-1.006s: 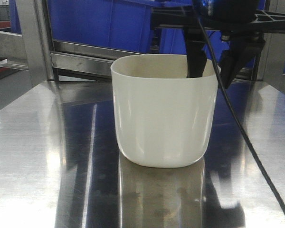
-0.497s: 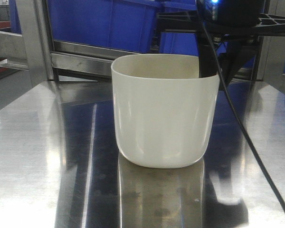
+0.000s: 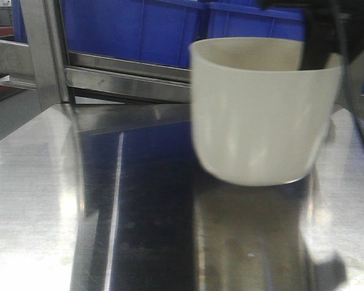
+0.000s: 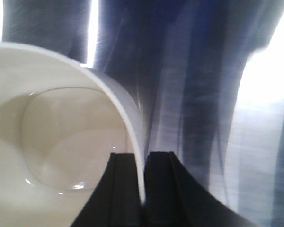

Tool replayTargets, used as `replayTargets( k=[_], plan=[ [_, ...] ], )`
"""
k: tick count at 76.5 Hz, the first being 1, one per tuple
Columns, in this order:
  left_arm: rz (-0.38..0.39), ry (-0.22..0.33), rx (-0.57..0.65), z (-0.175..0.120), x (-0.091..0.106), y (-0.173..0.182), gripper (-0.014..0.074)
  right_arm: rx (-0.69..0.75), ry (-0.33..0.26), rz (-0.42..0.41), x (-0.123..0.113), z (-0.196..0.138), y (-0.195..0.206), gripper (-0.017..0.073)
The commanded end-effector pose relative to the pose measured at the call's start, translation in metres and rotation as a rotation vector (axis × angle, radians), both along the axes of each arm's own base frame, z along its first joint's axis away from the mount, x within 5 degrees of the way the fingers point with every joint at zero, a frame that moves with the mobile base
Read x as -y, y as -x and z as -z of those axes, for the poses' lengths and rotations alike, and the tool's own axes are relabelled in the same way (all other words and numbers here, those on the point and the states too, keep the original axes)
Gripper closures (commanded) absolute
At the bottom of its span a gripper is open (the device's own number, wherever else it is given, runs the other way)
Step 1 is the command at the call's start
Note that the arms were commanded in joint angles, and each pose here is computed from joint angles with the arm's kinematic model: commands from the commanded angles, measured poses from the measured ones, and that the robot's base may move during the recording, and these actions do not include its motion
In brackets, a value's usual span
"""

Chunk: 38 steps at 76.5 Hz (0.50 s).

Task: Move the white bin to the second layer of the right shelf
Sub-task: 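Lift the white bin off the table with the right gripper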

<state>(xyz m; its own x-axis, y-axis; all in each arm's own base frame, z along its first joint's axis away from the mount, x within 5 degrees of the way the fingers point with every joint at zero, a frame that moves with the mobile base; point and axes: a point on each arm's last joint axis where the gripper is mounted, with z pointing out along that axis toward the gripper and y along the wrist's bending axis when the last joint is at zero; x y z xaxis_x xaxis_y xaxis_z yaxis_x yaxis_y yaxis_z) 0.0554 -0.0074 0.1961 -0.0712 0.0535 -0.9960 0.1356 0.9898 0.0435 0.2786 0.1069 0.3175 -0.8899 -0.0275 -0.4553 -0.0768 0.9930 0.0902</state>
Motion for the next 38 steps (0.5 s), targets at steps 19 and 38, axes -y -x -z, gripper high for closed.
replayTargets(
  k=[19, 38],
  plan=[
    [0.003, 0.014, 0.063, 0.004, 0.0, -0.001, 0.0509, 0.247, 0.007, 0.016, 0.083, -0.023, 0.04, 0.0519],
    [0.003, 0.014, 0.063, 0.004, 0.0, -0.001, 0.0509, 0.393, 0.014, 0.07, 0.097, -0.018, 0.093, 0.0519]
  ],
)
